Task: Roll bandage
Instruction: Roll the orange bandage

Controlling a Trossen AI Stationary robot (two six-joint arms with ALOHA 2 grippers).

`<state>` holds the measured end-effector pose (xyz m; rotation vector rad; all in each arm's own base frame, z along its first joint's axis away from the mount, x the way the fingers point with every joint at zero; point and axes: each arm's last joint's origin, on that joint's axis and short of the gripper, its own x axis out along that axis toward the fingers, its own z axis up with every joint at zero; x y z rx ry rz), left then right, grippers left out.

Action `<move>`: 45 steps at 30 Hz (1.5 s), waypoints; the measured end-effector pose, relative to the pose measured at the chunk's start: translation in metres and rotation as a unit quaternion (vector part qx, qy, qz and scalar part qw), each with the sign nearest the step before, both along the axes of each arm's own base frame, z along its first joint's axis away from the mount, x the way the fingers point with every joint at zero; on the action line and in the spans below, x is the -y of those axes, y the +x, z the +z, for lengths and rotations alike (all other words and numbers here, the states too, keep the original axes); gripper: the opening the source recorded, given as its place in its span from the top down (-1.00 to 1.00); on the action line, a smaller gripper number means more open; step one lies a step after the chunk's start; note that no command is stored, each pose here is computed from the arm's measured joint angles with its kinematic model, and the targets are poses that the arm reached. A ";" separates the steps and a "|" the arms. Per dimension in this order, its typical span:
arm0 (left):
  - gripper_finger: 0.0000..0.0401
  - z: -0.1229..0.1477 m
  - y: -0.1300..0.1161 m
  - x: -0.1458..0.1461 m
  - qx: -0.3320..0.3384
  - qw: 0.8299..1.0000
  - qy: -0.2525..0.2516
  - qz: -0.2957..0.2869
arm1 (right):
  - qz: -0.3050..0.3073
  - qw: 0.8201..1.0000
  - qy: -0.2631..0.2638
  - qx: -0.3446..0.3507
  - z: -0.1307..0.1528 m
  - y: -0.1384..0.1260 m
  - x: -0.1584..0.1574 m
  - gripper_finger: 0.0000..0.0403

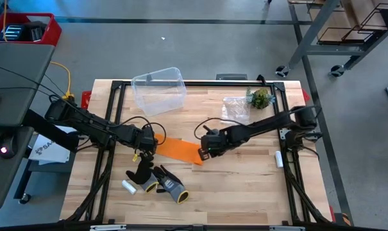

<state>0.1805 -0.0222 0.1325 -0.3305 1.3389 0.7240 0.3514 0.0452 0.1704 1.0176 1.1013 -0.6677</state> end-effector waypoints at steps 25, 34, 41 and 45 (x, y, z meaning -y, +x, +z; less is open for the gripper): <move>1.00 0.000 0.000 0.000 -0.001 1.000 -0.001 -0.004 | -0.011 0.997 0.010 0.070 -0.011 0.035 -0.002 1.00; 1.00 0.000 -0.002 -0.001 -0.024 0.999 0.006 -0.037 | -0.027 0.995 -0.013 0.094 -0.005 0.042 0.011 1.00; 1.00 0.000 -0.007 -0.002 -0.051 0.997 0.024 -0.059 | -0.017 0.994 -0.037 0.104 -0.005 0.044 0.022 1.00; 1.00 0.000 -0.006 -0.003 -0.051 0.996 0.033 -0.063 | 0.023 0.990 -0.036 0.132 -0.002 0.049 0.024 1.00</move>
